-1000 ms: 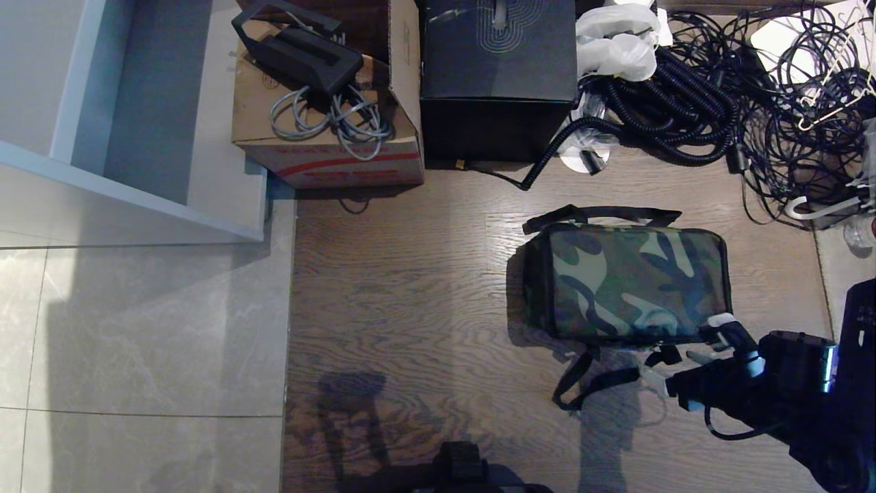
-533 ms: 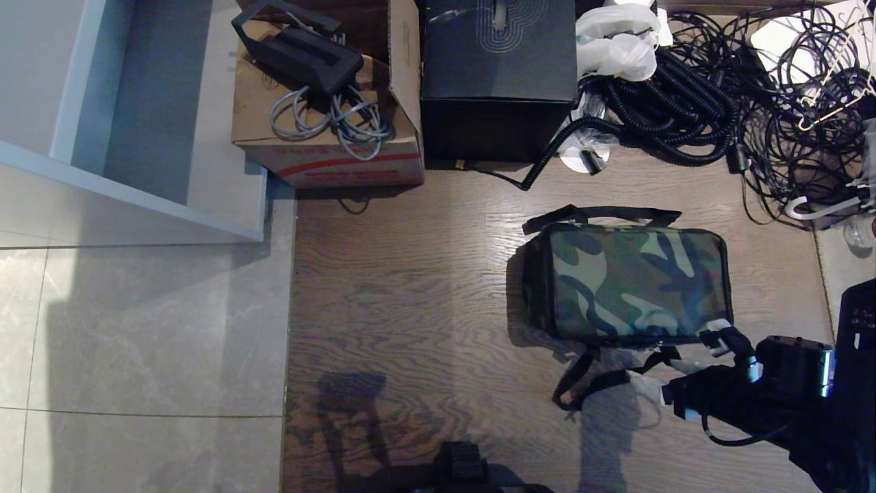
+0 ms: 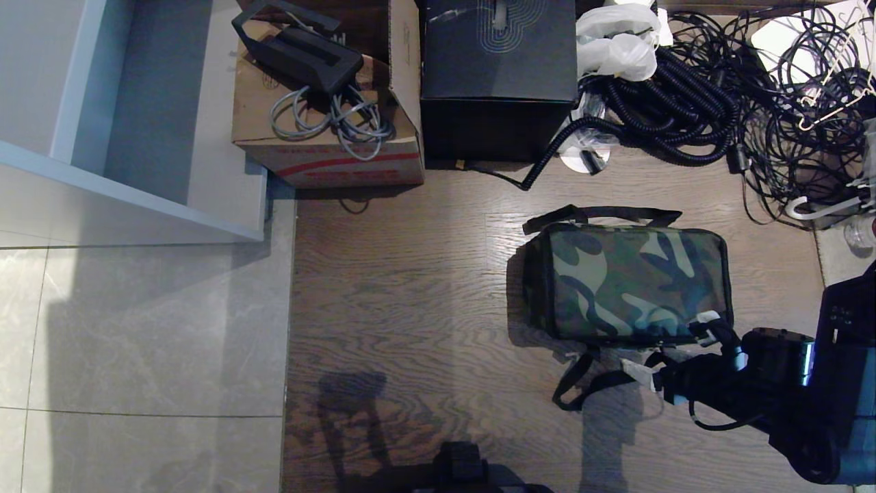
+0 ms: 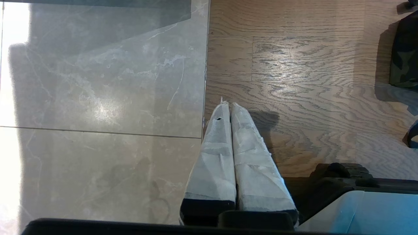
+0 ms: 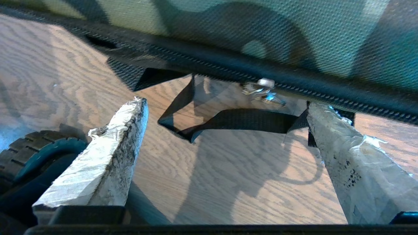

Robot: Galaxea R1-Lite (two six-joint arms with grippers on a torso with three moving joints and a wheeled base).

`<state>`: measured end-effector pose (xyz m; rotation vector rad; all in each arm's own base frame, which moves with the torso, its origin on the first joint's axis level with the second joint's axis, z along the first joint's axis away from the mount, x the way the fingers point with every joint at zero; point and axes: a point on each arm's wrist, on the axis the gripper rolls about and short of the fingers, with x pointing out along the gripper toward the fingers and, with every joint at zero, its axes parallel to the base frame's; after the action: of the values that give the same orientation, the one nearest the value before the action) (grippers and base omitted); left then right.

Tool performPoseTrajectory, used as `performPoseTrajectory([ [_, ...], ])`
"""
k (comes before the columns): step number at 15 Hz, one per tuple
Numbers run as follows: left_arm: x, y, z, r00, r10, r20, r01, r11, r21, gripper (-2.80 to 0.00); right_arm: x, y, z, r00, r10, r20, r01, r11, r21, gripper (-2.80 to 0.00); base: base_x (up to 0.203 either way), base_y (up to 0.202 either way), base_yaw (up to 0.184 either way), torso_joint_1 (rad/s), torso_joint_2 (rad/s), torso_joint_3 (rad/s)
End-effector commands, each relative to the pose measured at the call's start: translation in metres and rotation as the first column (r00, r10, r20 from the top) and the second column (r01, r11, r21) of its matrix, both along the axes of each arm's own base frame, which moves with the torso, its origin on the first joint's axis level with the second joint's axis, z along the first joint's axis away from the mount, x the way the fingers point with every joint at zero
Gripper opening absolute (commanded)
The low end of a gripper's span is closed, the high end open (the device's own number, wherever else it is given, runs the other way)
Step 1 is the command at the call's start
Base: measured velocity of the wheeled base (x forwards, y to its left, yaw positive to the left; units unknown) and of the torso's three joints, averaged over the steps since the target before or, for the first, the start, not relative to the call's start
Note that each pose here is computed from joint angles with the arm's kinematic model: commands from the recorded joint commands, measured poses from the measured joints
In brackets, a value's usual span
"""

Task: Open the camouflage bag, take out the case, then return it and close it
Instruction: Open the top of the storage box

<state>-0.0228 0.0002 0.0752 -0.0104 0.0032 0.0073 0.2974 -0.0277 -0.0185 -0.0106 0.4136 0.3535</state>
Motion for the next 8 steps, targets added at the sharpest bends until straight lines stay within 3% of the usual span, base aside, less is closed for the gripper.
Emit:
performPoseTrajectory([
  [1, 0.0, 0.0, 0.0, 1.0, 0.0, 0.0, 0.0, 1.0, 0.0, -2.8, 0.002, 0.0, -0.002, 1.0, 0.004, 0.005, -0.004, 1.0, 0.001, 0.0, 0.0, 0.0, 0.0, 0.0, 0.0, 0.0],
  [8, 0.0, 0.0, 0.0, 1.0, 0.0, 0.0, 0.0, 1.0, 0.0, -2.8, 0.014, -0.004, -0.003, 0.999, -0.009, 0.038, 0.009, 1.0, 0.002, 0.0, 0.0, 0.0, 0.0, 0.0, 0.0, 0.0],
])
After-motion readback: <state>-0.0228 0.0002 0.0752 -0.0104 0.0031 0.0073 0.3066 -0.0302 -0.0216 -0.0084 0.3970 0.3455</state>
